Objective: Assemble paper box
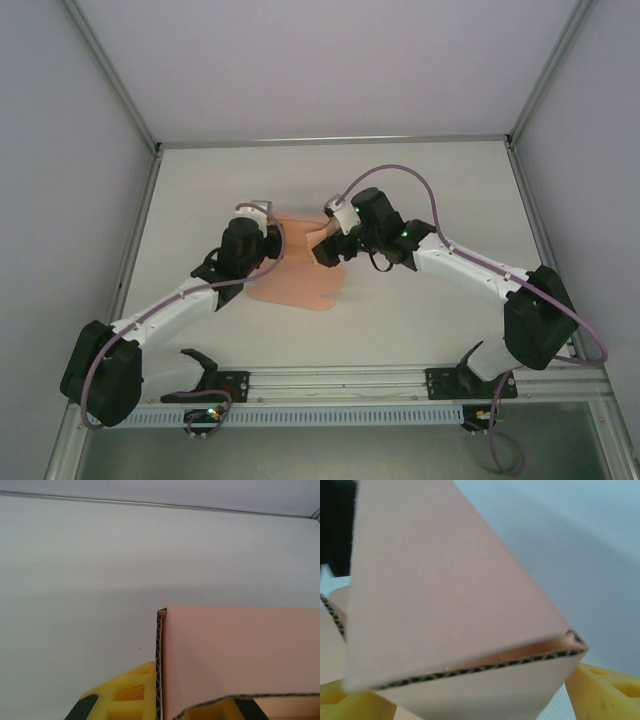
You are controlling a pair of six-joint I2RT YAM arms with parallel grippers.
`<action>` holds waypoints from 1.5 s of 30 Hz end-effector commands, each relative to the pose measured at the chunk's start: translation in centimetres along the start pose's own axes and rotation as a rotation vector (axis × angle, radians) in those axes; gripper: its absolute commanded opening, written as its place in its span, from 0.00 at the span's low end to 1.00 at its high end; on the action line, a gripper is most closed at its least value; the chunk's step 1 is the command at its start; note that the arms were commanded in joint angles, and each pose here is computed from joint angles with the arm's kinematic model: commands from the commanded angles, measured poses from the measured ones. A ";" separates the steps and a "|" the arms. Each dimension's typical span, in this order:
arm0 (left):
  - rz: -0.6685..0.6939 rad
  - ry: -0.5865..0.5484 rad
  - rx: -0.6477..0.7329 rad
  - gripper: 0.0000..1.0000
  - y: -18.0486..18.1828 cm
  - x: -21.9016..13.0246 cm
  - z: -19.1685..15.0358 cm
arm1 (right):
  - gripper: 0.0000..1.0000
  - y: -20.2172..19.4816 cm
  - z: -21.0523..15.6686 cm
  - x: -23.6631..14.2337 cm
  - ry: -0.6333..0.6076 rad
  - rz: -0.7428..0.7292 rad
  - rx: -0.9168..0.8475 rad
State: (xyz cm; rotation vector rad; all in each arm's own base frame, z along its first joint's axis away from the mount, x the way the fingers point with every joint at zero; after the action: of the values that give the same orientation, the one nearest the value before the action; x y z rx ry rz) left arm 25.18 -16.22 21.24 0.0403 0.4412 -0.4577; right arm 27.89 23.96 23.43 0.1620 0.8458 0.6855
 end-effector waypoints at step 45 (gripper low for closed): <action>0.053 0.013 0.043 0.00 -2.9 1.0 3.2 | 0.47 -3.1 0.3 0.2 -0.190 -0.196 0.072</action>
State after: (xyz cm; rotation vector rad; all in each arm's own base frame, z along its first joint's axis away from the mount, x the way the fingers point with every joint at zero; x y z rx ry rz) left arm 25.79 -19.22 22.28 0.1320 0.4600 -0.4067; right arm 30.83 21.97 21.19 0.1606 0.6820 0.2428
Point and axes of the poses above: each hand's point on the last joint's axis, 136 mm out from that joint toward the fingers, its own x axis out along the fingers, its own y axis along the line the jaws close on, z = x × y, the point moved 9 cm from there along -x, back along the fingers, and after that the axes turned 15 degrees about x, right-handed, at the moved point
